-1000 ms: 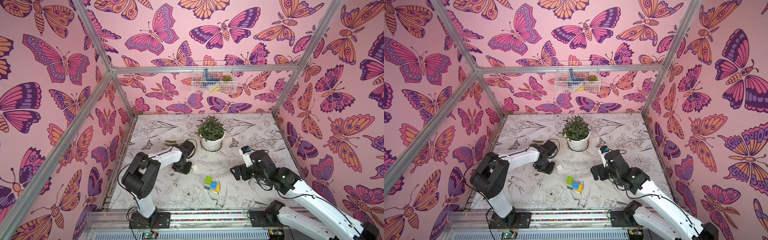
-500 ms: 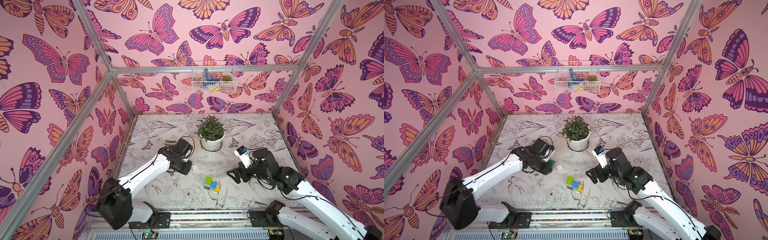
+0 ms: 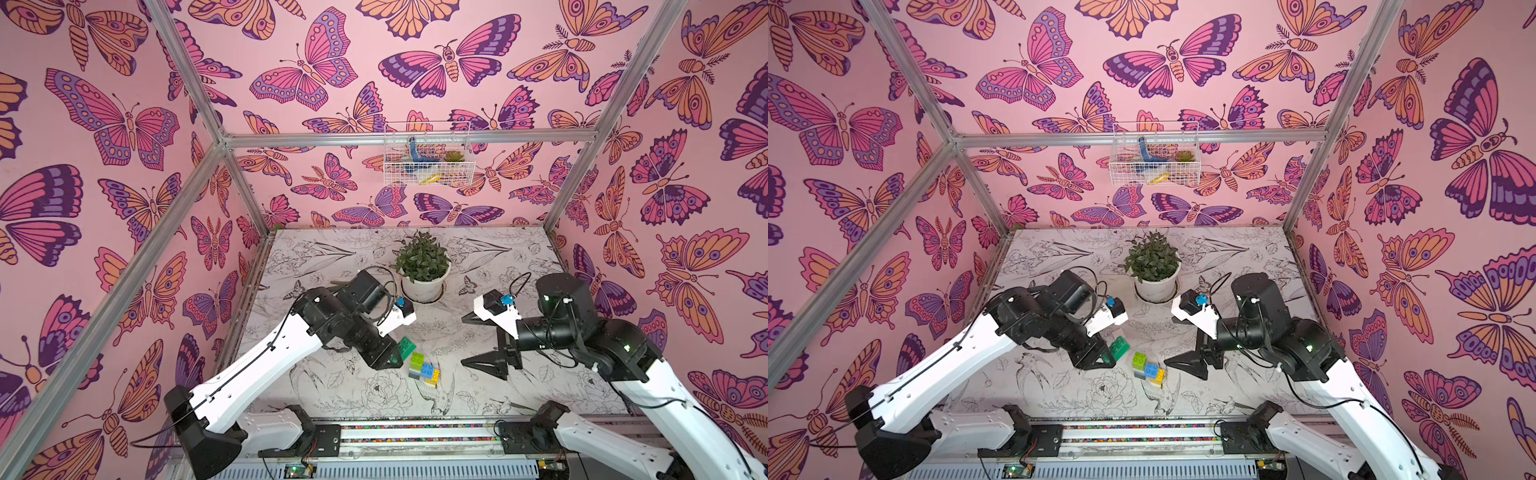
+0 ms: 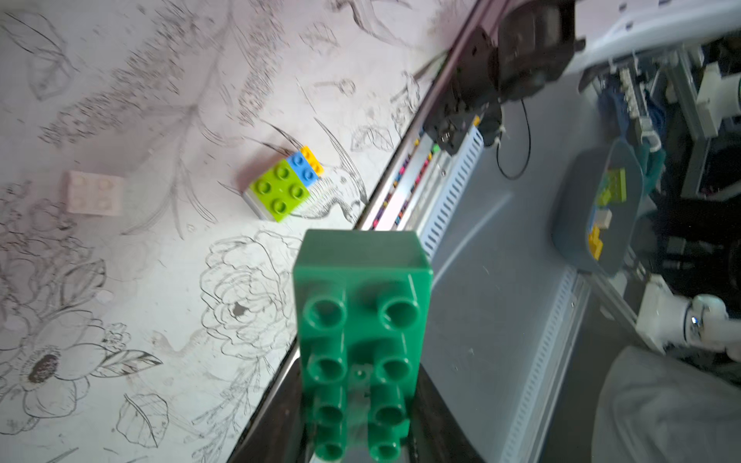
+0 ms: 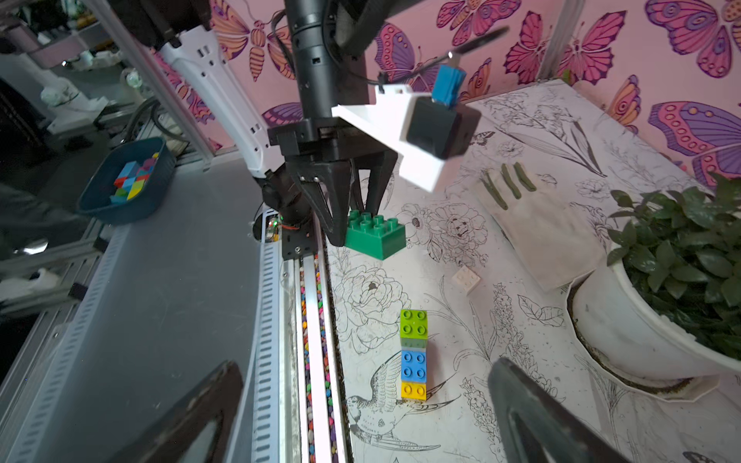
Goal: Assemble a giraffe with lego
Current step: Pick up the lego brick from the center of the board.
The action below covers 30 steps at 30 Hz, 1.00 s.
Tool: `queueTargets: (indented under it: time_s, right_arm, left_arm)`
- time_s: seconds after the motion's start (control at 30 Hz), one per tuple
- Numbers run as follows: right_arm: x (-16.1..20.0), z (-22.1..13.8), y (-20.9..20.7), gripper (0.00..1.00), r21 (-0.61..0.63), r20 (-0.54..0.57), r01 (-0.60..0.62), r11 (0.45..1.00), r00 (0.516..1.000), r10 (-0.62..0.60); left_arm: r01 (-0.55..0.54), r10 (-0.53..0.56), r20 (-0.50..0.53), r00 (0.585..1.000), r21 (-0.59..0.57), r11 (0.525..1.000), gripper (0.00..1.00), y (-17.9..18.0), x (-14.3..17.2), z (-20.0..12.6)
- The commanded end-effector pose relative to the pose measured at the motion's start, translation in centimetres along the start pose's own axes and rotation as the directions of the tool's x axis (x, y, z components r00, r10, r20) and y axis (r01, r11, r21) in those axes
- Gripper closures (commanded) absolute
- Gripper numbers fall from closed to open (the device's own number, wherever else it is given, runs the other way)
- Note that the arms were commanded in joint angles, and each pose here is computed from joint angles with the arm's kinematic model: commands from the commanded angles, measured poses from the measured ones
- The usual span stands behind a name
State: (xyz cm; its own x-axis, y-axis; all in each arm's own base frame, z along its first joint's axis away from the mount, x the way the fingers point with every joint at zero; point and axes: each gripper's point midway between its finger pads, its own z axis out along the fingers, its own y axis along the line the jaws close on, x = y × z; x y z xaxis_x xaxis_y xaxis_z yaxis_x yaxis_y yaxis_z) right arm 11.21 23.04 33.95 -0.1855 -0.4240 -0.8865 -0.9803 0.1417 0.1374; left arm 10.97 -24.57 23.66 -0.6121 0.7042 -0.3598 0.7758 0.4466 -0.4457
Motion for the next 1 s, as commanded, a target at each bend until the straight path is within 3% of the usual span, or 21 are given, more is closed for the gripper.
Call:
queueTargets:
  time_s: [0.0,0.13,0.27,0.67,0.97]
  right_arm:
    - [1.5,-0.3,2.9,0.01,-0.133,-0.088,0.042,0.99,0.995,-0.054]
    - [2.6,1.0,4.4,0.01,-0.226,-0.156,0.024,0.974,0.986,-0.061]
    - [2.0,1.6,5.5,0.0,-0.302,-0.144,-0.024,0.953,0.989,-0.02]
    - [0.2,3.4,4.9,0.03,-0.331,-0.019,-0.084,0.94,0.996,0.082]
    - [-0.2,4.0,4.9,0.1,-0.362,-0.006,-0.118,0.925,0.992,0.124]
  left_arm:
    - [-0.04,0.044,-0.093,0.995,0.052,0.998,1.0,-2.6,2.1,-0.6]
    - [-0.088,0.098,-0.157,0.983,0.07,0.994,1.0,-4.5,1.9,-0.1]
    - [-0.127,0.143,-0.158,0.977,0.109,0.986,1.0,-6.8,1.5,-0.6]
    - [-0.183,0.215,-0.142,0.966,0.209,0.961,1.0,-10.8,0.1,-0.8]
    - [-0.207,0.238,-0.119,0.964,0.228,0.951,1.0,-12.0,-0.8,-1.1]
